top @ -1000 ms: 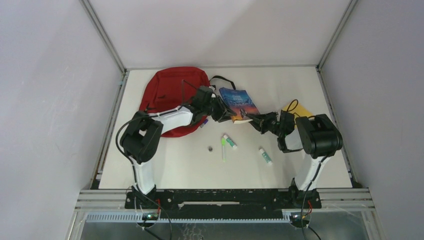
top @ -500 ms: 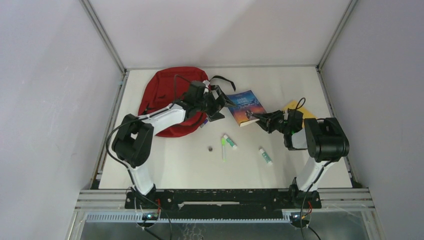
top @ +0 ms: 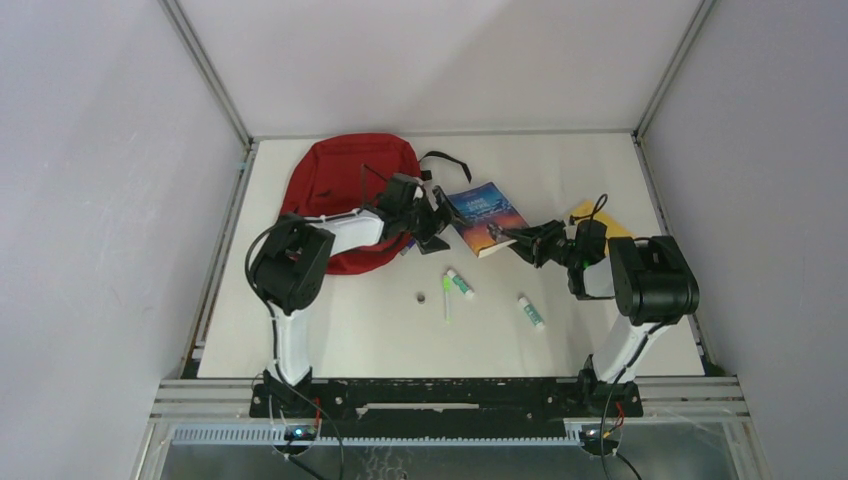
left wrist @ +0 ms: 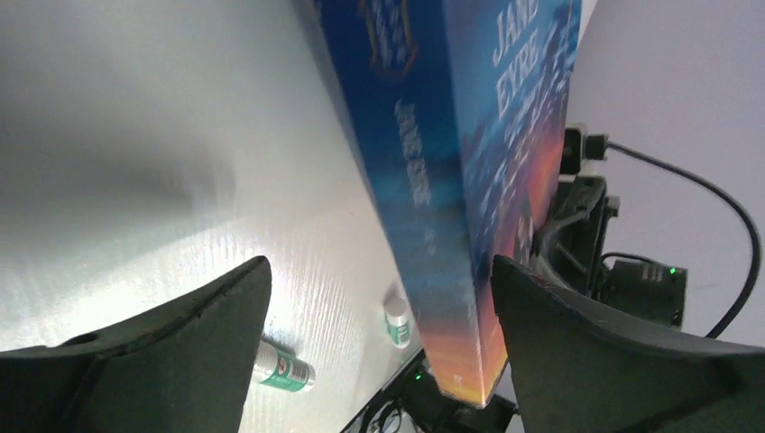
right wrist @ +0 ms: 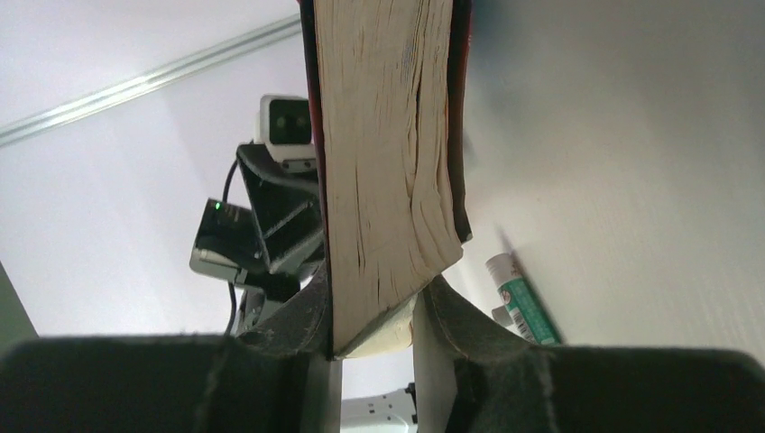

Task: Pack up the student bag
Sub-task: Pick up the book from the center of the board.

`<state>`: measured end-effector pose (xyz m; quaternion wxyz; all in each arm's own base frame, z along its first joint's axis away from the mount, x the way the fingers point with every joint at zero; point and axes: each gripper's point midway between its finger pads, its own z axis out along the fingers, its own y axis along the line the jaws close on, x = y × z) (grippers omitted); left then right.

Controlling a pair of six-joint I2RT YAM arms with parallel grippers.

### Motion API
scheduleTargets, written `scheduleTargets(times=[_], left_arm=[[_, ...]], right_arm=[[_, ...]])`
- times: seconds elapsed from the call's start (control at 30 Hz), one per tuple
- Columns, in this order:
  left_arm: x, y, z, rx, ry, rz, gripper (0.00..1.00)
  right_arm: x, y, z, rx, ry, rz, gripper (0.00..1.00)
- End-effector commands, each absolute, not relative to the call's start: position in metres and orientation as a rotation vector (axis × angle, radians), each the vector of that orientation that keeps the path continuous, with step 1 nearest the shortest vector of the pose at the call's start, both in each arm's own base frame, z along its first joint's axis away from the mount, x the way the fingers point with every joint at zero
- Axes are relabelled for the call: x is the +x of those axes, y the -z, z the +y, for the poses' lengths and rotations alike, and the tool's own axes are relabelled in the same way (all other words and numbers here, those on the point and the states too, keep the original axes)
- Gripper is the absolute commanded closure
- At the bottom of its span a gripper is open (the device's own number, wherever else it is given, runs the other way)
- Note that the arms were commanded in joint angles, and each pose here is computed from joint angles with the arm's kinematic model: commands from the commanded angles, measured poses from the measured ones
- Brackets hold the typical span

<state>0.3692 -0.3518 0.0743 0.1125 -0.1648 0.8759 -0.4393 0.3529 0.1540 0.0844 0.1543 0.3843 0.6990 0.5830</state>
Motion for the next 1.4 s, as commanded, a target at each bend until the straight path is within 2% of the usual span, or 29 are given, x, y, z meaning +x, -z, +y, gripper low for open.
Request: scheduleTargets(times=[0.0, 0.1, 0.23, 0.27, 0.3, 0.33, 0.4, 0.43, 0.47, 0.5, 0.73, 1.37], left_arm=[[0.412, -0.113, -0.350, -0.496, 1.333, 2.427, 0.11], [0.418, -0.115, -0.356, -0.505, 1.354, 2.421, 0.32], [0.421, -0.129, -0.361, -0.490, 1.370, 2.394, 0.83], [0.421, -0.134, -0.361, -0.487, 1.376, 2.386, 0.98], [0.419, -0.140, -0.361, -0.499, 1.396, 2.382, 1.00], [0.416, -0.149, -0.362, -0.494, 1.420, 2.366, 1.00], [0.412, -0.172, -0.361, -0.525, 1.479, 2.288, 1.00], [0.412, -0.186, -0.359, -0.538, 1.520, 2.226, 1.00], [0.411, -0.199, -0.357, -0.560, 1.564, 2.164, 1.00], [0.410, -0.213, -0.355, -0.576, 1.608, 2.101, 1.00], [0.404, -0.276, -0.349, -0.599, 1.847, 1.819, 1.00], [0.401, -0.339, -0.333, -0.535, 1.900, 1.609, 1.00]], right_arm=[[0.356, -0.152, 0.166, 0.716, -1.807, 1.915, 1.00], [0.352, -0.143, 0.167, 0.702, -1.778, 1.988, 1.00], [0.354, -0.139, 0.155, 0.714, -1.704, 2.018, 1.00], [0.355, -0.138, 0.153, 0.724, -1.684, 2.031, 0.94], [0.356, -0.139, 0.149, 0.721, -1.663, 2.035, 0.78], [0.357, -0.141, 0.146, 0.726, -1.642, 2.035, 0.57], [0.357, -0.144, 0.138, 0.741, -1.594, 2.032, 0.29], [0.355, -0.146, 0.134, 0.753, -1.571, 2.033, 0.12], [0.354, -0.148, 0.132, 0.762, -1.547, 2.033, 0.04], [0.352, -0.149, 0.130, 0.774, -1.527, 2.039, 0.01], [0.332, -0.166, 0.130, 0.821, -1.506, 1.995, 0.00], [0.299, -0.196, 0.159, 0.988, -1.692, 1.883, 0.00]])
